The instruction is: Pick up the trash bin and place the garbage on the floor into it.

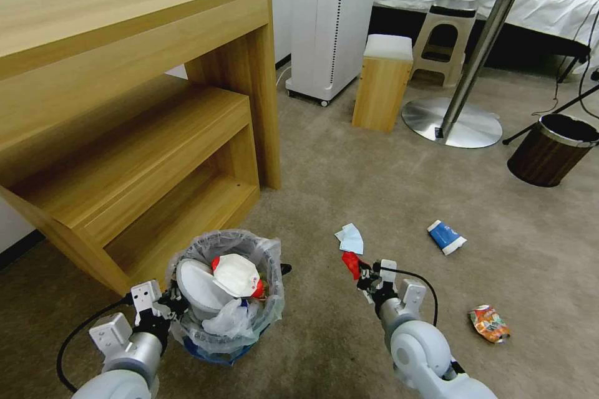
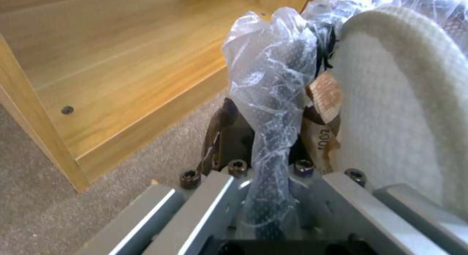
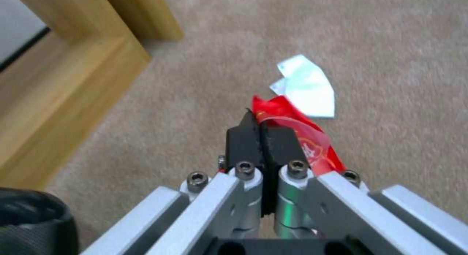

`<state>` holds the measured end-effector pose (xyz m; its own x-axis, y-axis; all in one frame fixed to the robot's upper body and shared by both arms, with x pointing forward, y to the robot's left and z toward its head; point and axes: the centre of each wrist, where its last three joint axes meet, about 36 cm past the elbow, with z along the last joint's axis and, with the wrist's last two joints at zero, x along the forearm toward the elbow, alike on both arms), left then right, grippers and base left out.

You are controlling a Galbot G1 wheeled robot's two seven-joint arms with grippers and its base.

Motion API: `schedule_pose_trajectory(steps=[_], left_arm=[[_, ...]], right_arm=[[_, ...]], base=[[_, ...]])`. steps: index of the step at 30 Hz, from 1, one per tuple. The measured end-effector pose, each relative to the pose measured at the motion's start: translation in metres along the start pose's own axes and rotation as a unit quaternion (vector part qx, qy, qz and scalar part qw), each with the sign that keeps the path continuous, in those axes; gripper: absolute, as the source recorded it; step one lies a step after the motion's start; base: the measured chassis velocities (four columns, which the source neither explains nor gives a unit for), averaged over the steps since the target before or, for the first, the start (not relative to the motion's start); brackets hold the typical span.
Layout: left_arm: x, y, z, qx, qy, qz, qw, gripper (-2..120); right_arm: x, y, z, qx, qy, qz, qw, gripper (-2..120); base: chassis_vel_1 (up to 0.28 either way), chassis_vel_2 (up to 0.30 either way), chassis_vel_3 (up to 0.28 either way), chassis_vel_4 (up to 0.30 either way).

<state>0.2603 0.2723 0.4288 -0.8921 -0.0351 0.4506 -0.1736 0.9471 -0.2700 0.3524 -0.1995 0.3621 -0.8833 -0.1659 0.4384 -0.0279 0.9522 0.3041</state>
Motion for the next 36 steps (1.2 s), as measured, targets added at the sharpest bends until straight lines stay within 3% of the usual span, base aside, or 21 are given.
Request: schedule_pose_trajectory(steps=[28, 36], left_arm=[[-0.011, -0.012, 0.025, -0.013, 0.027, 0.015, 0.9994, 1], [-0.013, -0.016, 0.027, -0.015, 0.029, 0.02, 0.9993, 1]], right_arm=[[0.041, 0.02, -0.058, 0.013, -0.049, -0.096, 0.994, 0], [0.044, 0.024, -0.065, -0.006, -0.08, -0.165, 0.983, 0]], base=[[0.0, 0.0, 0.0, 0.0], [0.0, 0.0, 0.0, 0.0]])
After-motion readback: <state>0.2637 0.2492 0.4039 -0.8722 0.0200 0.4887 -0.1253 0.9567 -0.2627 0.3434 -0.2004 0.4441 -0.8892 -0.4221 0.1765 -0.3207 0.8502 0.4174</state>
